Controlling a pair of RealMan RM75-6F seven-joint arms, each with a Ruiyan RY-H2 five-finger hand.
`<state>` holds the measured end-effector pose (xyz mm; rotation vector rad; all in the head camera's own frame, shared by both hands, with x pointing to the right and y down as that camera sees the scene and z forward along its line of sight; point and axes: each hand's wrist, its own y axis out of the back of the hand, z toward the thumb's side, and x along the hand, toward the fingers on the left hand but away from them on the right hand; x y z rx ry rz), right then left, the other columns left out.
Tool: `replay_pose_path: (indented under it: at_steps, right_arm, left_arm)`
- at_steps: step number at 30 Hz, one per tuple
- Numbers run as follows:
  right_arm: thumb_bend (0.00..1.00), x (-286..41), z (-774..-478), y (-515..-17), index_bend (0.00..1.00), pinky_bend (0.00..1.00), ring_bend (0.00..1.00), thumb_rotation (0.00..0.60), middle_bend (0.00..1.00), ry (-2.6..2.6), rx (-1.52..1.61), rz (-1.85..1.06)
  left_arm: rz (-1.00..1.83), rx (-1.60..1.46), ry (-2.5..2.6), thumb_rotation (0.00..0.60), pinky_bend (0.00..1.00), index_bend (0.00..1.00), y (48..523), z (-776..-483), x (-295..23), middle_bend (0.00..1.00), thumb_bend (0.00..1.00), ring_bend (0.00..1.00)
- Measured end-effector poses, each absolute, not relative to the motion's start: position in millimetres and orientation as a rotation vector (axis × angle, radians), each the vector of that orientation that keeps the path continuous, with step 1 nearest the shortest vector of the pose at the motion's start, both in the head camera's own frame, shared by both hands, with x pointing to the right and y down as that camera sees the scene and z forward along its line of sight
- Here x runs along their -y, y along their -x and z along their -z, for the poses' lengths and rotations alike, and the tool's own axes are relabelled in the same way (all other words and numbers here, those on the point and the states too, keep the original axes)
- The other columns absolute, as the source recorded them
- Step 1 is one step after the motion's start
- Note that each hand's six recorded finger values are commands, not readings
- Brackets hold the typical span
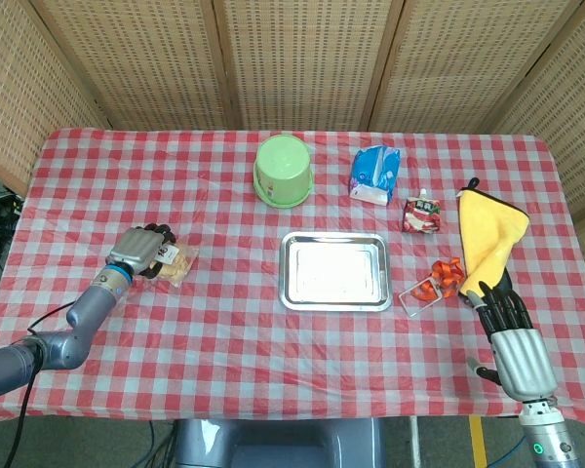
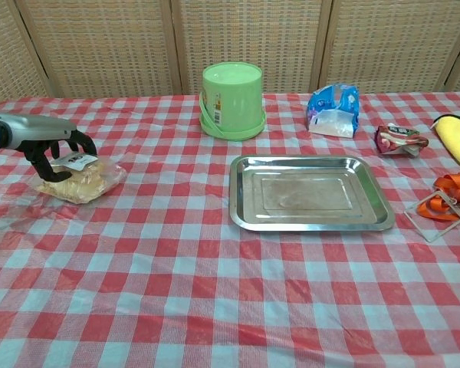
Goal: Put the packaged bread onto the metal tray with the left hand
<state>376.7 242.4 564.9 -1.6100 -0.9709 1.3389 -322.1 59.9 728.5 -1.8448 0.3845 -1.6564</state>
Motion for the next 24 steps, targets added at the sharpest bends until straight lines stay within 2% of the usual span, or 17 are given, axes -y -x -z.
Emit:
replay_pose_path:
  at_steps: [11, 24]
  right_arm:
    - [0.09, -242.9, -561.1, -374.4, 0.06, 0.00, 0.00, 0.600, 0.00, 1.620, 0.979, -1.321]
    - [0.09, -236.5, -556.7, -383.0, 0.06, 0.00, 0.00, 0.600, 0.00, 1.626, 1.031, -1.326]
  left_arm:
    - [1.634, -0.479, 1.823, 0.600, 0.32, 0.48, 326.9, -714.9, -59.6, 0.25, 0.57, 0.25]
    - [1.426, -0.613, 1.854, 0.600, 0.32, 0.49, 281.5, -662.7, -34.9, 0.25, 0.57, 0.25]
